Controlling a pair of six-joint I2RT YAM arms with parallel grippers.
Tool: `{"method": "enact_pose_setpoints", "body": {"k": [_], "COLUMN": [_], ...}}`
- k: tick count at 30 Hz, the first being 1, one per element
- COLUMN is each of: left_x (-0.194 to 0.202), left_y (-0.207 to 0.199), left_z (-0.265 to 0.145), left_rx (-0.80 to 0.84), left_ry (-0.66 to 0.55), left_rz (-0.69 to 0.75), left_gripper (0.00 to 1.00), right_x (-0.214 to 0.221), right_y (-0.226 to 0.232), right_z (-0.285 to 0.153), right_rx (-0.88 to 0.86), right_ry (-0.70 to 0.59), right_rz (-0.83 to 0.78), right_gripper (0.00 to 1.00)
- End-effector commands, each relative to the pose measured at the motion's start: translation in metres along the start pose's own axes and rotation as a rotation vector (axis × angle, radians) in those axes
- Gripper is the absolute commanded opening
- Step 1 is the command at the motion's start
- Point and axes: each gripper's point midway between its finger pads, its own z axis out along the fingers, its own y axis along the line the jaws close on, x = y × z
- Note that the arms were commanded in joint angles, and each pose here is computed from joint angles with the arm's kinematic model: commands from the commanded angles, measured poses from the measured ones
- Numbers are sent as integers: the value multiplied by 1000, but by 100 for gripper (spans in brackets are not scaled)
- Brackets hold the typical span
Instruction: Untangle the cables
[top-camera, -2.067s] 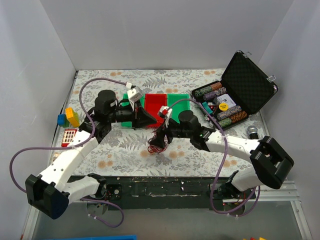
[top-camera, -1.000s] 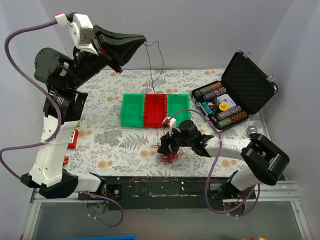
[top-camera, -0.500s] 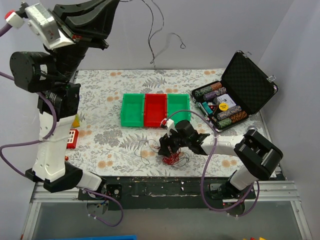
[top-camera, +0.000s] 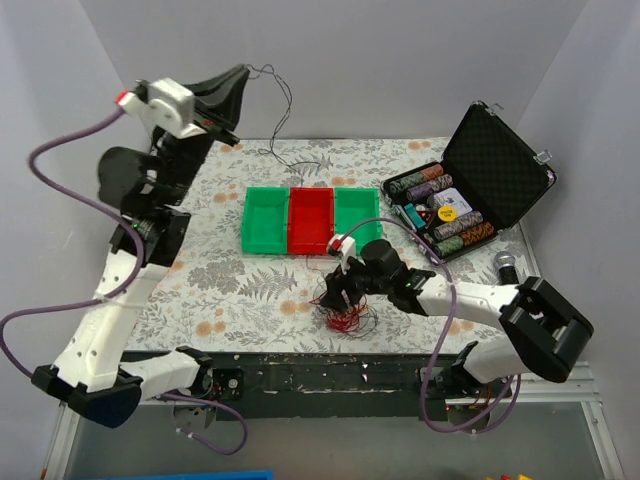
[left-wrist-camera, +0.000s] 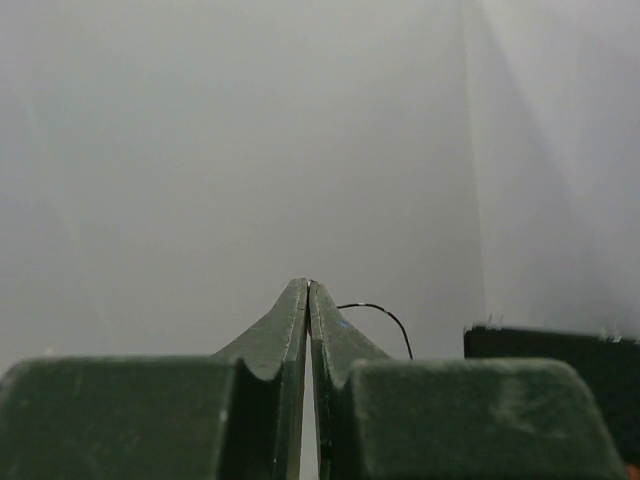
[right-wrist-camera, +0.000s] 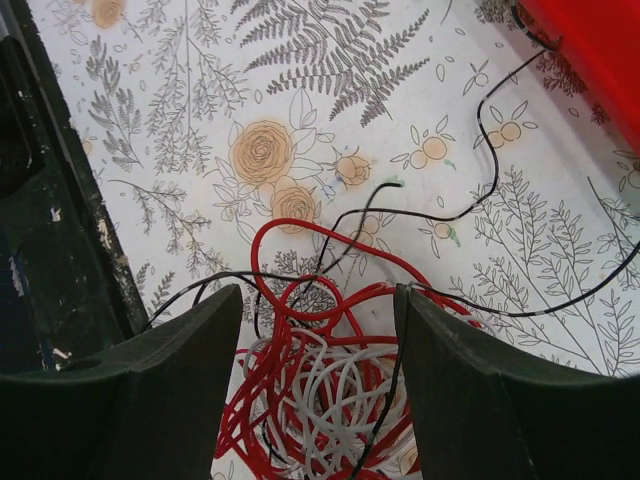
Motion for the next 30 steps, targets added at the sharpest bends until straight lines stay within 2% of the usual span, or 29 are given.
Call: {"method": "enact_pose_setpoints", "body": {"k": [1,4,6,10,19,28,30], "left_x": [92,144,171,222,269,313,312], "left_y": [24,28,43,54,56,57,63], "left_z": [-24,-46,-61,-87,-115,-146,-147], "left_rx": [-149,-171,-241,-278,-290,-308,-327], "left_ry": [193,284,325,432,520,612,604], "left_rz": [94,118,118,99,85,111,103], "left_gripper": [0,0,0,0,0,0,0], "right_x": [-4,-6,-8,-12,-6,-6,-4], "right_y": [10,12,13,14,12,11,11], "right_z": [-13,-19,-23,-31,-32,-32,-31], "right_rx": [-12,-9,-4,10,15,18,18], "right_ry": [-29,-42,-52,-82,-68,-67,-61], "right_rz": [-61,-67,-72,-84,-93,-96,-93], "right_gripper": [70,69,69,68,62,61,61]}}
